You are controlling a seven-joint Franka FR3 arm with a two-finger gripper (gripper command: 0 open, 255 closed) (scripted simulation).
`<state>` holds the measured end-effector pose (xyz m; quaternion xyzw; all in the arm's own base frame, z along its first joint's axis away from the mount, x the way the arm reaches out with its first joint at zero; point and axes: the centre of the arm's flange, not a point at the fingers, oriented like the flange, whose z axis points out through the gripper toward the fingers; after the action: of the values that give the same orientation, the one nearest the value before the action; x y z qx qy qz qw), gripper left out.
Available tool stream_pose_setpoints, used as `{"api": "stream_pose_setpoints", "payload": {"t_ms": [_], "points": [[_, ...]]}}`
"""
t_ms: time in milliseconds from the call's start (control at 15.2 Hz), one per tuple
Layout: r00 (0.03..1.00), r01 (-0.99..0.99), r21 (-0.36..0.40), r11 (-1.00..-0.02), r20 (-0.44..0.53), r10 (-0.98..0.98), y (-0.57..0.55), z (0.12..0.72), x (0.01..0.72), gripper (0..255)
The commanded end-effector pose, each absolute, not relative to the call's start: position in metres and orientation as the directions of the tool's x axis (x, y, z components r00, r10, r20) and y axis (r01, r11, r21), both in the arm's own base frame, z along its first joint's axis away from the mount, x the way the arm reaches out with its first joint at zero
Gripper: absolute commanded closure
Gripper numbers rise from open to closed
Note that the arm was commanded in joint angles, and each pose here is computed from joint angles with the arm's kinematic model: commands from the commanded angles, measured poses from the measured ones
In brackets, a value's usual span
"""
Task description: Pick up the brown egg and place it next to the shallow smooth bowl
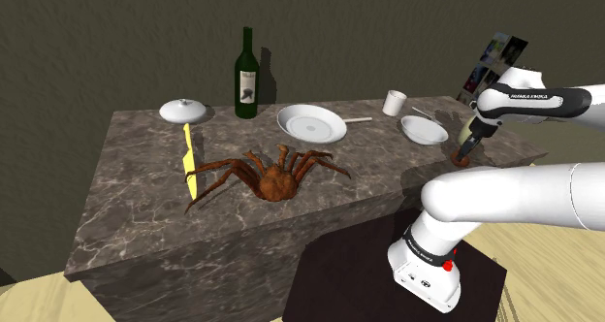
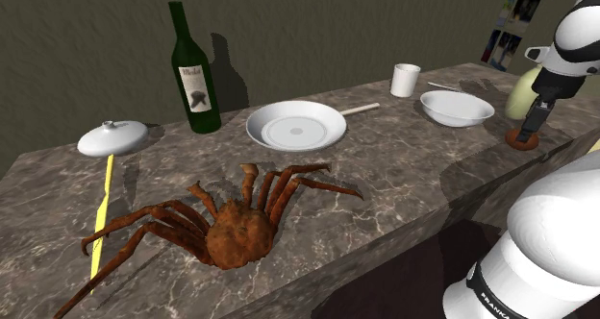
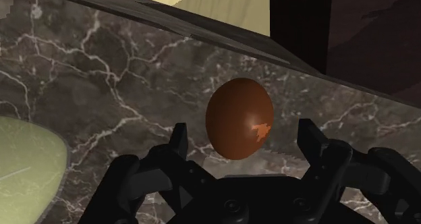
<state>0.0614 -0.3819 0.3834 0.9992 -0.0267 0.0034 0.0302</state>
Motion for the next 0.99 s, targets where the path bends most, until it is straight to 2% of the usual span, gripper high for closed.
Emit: {"api": "stream_pose_setpoints", "payload": {"t_ms": [0, 132, 396, 924], "points": [[0.999, -0.054, 0.060, -0.997, 0.008, -0.053, -0.382, 0.383, 0.061, 0], [0.999, -0.054, 0.060, -0.997, 0.008, -0.053, -0.382, 0.383, 0.061, 0], [0.999, -0.054, 0.060, -0.997, 0.008, -0.053, -0.379, 0.433, 0.061, 0], [0.999, -0.054, 0.060, -0.997, 0.008, -0.053, -0.379, 0.433, 0.061, 0]]}}
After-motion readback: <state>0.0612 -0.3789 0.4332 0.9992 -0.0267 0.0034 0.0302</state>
